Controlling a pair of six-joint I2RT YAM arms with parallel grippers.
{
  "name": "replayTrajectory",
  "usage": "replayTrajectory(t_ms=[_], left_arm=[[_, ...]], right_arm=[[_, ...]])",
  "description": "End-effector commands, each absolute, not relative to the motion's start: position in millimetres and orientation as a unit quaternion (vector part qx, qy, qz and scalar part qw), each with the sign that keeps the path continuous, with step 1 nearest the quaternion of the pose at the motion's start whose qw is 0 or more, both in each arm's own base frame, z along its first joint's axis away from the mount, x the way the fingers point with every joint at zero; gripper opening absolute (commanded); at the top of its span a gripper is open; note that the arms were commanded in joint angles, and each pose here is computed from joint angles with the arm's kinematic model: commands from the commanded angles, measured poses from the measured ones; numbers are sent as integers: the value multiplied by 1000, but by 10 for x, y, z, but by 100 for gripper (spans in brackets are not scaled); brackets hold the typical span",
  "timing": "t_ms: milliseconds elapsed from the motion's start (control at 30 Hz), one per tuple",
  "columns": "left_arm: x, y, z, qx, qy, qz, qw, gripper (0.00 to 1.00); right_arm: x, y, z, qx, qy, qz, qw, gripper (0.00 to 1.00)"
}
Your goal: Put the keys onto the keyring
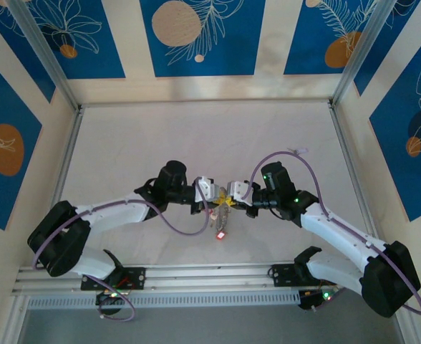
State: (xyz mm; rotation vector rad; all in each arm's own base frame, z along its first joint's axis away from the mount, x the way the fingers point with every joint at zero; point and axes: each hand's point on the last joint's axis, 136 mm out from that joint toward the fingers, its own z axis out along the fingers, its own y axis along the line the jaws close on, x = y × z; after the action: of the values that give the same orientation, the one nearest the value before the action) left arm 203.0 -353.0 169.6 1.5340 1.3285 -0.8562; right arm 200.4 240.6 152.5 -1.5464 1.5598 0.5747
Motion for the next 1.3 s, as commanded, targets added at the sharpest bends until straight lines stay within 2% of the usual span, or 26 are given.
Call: replayTrajectory(t_ms=[0,133,200,367,467,533,633,933,1100,1200,1267], left_arm=[[2048,-3581,1711,631,531,-338,454,12],[2018,-3587,1670,640,530,-337,441,10],[2004,-3576,1637,646,531,-335,435,0],[1991,-3548,1639,645,524,-331,448,0],[1951,-3545,1710,639,514,-347,455,0],[1936,-3554,1715,641,517,-353,444,0],[1916,-3552,1784,636,506,-366,453,0],[1872,-3533,2054,619,467,-405,486,0],[1871,-3550,2116,613,457,-411,496,0],[1870,-3556,2149,607,452,-417,504,0],[1868,-3561,2172,603,447,-421,509,0]], right_arm=[[1988,2493,1695,-618,603,246,440,0],[2002,2492,1717,-611,601,252,450,0],[2001,2486,1729,-610,599,254,453,0],[1974,2461,1733,-606,593,267,457,0],[1957,2434,1744,-593,585,291,471,19],[1941,2404,1777,-578,575,315,487,23],[1923,2348,1814,-563,563,336,503,23],[1820,2390,1774,-575,545,366,488,24],[1840,2400,1759,-573,551,365,485,30],[1836,2397,1731,-570,556,368,480,30],[1841,2399,1725,-568,559,370,478,26]])
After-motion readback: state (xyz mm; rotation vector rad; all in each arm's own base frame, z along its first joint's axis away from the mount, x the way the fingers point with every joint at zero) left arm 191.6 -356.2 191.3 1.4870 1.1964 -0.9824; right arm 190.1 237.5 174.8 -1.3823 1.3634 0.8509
